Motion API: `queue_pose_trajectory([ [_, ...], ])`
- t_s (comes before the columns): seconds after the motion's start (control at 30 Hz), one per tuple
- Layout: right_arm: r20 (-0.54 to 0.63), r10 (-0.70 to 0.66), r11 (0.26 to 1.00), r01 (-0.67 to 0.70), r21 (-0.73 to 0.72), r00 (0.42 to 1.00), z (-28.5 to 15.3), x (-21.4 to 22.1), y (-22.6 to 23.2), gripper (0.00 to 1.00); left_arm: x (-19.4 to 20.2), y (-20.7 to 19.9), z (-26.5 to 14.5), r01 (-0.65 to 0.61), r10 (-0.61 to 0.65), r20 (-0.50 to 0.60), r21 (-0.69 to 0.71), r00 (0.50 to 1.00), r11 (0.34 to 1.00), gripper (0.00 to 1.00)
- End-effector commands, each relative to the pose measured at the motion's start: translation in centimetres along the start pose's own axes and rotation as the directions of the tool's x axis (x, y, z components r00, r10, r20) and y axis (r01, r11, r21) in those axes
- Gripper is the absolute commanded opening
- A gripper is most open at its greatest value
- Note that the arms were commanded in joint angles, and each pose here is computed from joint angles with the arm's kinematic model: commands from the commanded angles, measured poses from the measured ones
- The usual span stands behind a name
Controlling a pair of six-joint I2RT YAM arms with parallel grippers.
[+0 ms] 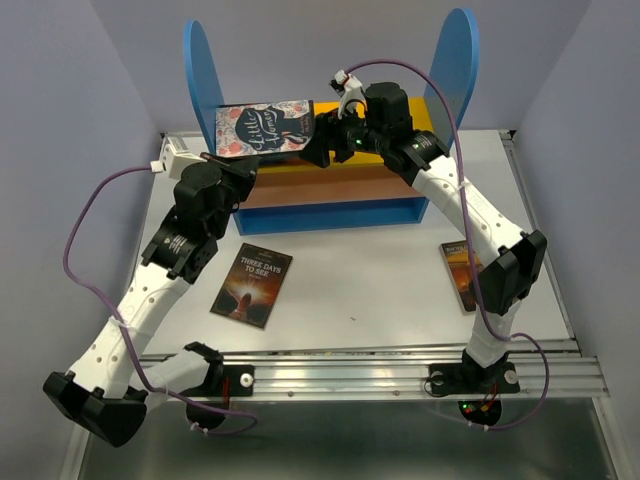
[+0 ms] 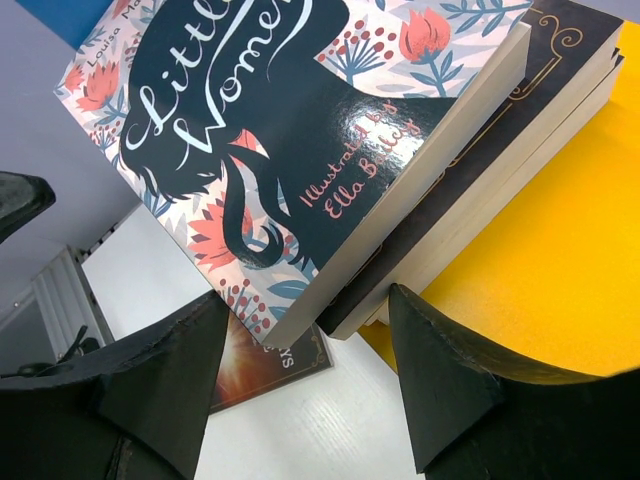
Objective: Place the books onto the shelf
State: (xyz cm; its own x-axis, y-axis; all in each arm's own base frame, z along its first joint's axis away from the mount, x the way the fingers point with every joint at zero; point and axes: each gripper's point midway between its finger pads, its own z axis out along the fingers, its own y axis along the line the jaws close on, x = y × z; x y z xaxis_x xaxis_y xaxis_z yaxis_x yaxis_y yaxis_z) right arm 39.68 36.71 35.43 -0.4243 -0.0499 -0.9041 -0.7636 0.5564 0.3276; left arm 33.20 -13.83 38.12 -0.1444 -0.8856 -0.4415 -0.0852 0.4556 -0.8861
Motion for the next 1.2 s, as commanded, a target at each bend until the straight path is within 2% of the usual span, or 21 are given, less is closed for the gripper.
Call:
queue_pose_trajectory([
  [0.0, 0.11, -0.054, 0.998, 0.057, -0.023, 0.992, -0.6, -3.2, 1.6, 0.7, -1.0, -0.4, -0.2, -0.02, 0.02, 0.021, 0.009, 1.0, 1.0, 0.02],
  [0.37, 0.112, -0.064, 0.997, 0.068, -0.037, 0.992, -0.6, -3.2, 2.2, 0.7, -1.5, 2.6, -0.5, -0.035, 0.038, 0.06, -0.045, 0.998, 0.998, 0.0],
  [0.63, 0.098, -0.069, 0.996, 0.075, -0.055, 0.993, 0.0, -2.6, 2.6, 0.69, -3.6, 2.1, 1.3, -0.073, 0.08, 0.103, -0.075, 0.991, 0.995, 0.0],
  [0.87, 0.095, -0.08, 0.994, 0.087, -0.068, 0.992, 0.2, -2.5, 3.1, 0.69, -3.3, 2.9, 2.4, -0.066, 0.074, 0.088, -0.096, 0.993, 0.993, 0.0],
  [1.17, 0.091, -0.086, 0.994, 0.091, -0.059, 0.992, 0.9, -2.4, 2.6, 0.61, -4.4, 2.7, 1.9, -0.049, 0.059, 0.126, -0.086, 0.99, 0.995, 0.0],
])
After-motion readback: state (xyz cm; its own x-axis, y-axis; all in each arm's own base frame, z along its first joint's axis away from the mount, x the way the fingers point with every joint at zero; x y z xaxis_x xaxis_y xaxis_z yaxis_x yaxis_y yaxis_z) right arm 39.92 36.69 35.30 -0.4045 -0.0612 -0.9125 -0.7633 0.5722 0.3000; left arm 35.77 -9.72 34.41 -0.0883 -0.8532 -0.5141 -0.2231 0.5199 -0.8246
